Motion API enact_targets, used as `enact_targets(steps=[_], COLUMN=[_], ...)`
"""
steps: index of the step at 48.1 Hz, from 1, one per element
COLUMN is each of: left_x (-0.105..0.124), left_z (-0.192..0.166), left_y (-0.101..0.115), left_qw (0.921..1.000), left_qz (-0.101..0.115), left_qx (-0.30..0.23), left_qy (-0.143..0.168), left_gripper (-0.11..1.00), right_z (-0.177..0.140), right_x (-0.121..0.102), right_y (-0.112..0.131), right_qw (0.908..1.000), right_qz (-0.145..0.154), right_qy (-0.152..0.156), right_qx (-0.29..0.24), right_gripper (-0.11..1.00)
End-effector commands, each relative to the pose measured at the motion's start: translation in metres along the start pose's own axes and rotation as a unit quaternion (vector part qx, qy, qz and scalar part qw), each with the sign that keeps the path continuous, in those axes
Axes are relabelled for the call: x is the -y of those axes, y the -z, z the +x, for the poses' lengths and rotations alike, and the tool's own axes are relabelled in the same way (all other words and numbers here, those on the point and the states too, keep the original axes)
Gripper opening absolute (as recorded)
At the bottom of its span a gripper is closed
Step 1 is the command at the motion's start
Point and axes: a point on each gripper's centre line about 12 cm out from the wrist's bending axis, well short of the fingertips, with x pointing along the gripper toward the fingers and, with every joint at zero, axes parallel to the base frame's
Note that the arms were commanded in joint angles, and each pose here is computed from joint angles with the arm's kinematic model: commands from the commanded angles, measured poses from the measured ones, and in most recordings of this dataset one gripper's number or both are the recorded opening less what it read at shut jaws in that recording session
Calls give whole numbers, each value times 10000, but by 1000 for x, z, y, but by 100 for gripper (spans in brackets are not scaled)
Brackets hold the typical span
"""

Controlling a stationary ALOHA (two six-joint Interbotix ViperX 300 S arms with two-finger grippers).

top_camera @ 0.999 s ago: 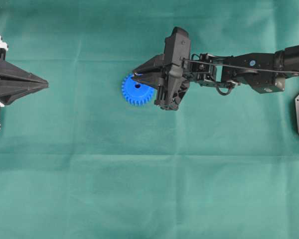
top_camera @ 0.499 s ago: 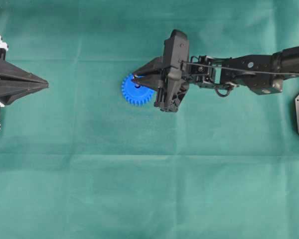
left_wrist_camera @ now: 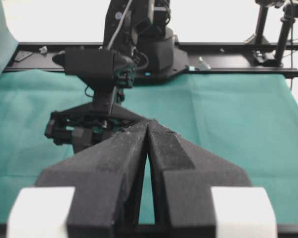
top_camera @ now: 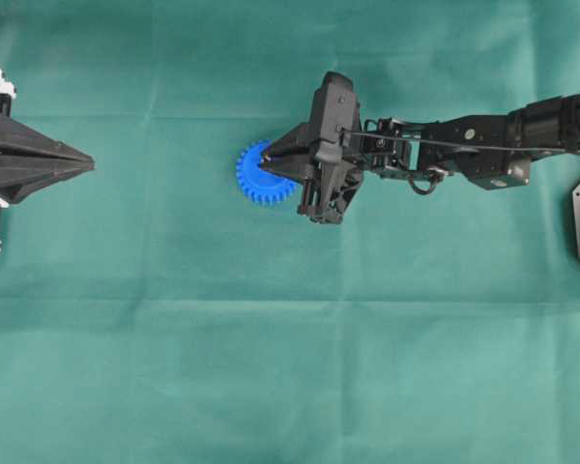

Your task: Insert the shaft placed at a random location into the center hole of the medium gear at another random location.

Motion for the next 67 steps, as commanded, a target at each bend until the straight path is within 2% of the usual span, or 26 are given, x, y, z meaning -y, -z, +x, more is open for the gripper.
enact_targets(steps=[1, 20, 23, 31, 34, 43, 56, 67], left_x=[0, 0, 0, 0, 0, 0, 0, 0], left_z=[2, 2, 2, 2, 2, 2, 2, 2], left_y=[-9, -8, -8, -8, -8, -8, -8, -8], left_qw=[9999, 10000, 10000, 10000, 10000, 10000, 10000, 10000], left_qz=[15, 8, 8, 8, 8, 8, 8, 8], left_qx=[115, 61, 61, 61, 61, 61, 69, 69], left_qy=[-6, -6, -6, -6, -6, -6, -6, -6], left_gripper=[0, 0, 0, 0, 0, 0, 0, 0], right_z=[-1, -1, 0, 0, 0, -5, -26, -32], right_x=[-1, 0, -1, -1, -1, -1, -2, -3], right_y=[-11, -12, -11, -13, -13, -20, -46, -52], right_qw=[9998, 9998, 9998, 9997, 9997, 9995, 9989, 9987], right_qz=[9, 110, 114, 115, 118, 121, 97, 99], right_qy=[-8, 9, 2, 1, 8, 3, -34, -40], right_qx=[199, 191, 183, 206, 206, 291, 451, 489], right_gripper=[13, 17, 30, 80, 91, 83, 84, 84])
